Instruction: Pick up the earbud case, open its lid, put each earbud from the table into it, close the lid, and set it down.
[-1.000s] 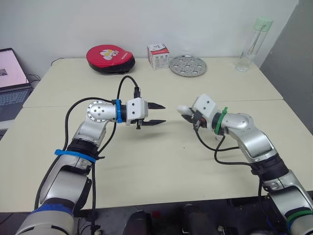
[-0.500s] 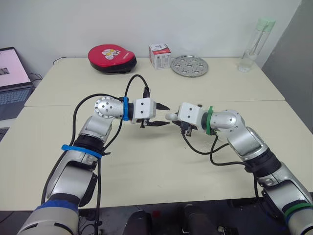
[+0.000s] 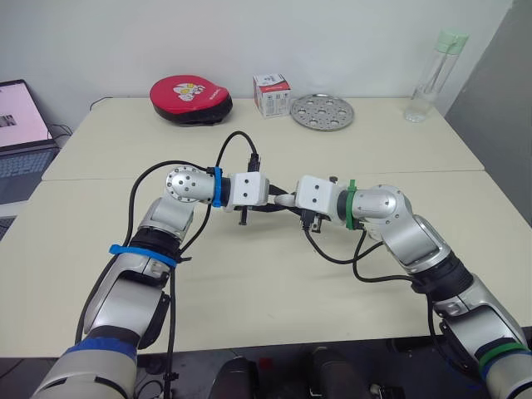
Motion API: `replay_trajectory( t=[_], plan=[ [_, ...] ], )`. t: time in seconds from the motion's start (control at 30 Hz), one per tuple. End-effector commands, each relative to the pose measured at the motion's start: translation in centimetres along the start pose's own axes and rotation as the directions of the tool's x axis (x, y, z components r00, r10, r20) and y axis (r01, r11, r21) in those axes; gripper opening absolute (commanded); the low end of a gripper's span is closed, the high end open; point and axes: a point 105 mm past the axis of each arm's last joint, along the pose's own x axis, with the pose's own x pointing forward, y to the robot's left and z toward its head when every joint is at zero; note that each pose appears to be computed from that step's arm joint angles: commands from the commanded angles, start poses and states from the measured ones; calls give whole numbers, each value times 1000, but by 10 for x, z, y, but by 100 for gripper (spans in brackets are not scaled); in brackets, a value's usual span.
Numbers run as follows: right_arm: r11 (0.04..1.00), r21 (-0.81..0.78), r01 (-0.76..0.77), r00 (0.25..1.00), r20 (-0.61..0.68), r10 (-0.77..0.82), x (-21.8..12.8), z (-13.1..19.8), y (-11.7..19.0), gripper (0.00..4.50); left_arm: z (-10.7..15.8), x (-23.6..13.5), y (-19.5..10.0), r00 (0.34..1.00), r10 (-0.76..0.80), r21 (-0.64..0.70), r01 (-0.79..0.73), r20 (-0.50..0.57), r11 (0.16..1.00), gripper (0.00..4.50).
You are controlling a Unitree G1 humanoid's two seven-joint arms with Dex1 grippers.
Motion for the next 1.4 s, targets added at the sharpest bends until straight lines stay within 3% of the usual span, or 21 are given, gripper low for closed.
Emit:
replay_trajectory(
  t=[0.03, 0.2, 0.3, 0.33, 0.43, 0.53, 1.1, 1.3, 1.4],
  plan=[
    [999, -3, 35, 996, 79, -34, -7, 21, -9, 157, 12, -2, 17, 997, 67, 17, -68, 35, 998, 75],
    [987, 122, 104, 988, 104, -117, -23, 12, -24, 320, 10, -8, 22, 991, 109, -155, -96, 82, 983, 75],
    [937, 309, 163, 963, 158, -219, -40, 8, -35, 430, 4, -15, 22, 978, 166, -436, -96, 126, 895, 75],
    [918, 361, 164, 955, 175, -239, -45, 8, -35, 445, 3, -18, 20, 974, 176, -525, -75, 145, 848, 75],
    [884, 443, 145, 946, 199, -255, -51, 12, -32, 445, 7, -23, 10, 968, 168, -652, -6, 186, 758, 75],
    [868, 476, 140, 946, 195, -260, -52, 14, -29, 445, 15, -25, 6, 964, 154, -697, 41, 215, 716, 75],
    [852, 502, 145, 942, 193, -274, -49, 16, -36, 445, 26, -24, 0, 964, 130, -702, 74, 233, 709, 75],
    [669, 725, 163, 883, 195, -427, -61, 13, -66, 445, 25, -23, -2, 964, 131, -700, 73, 233, 710, 75],
    [649, 747, 145, 886, 195, -421, -67, 11, -68, 445, 23, -22, -2, 965, 138, -698, 61, 225, 713, 75]
  ],
)
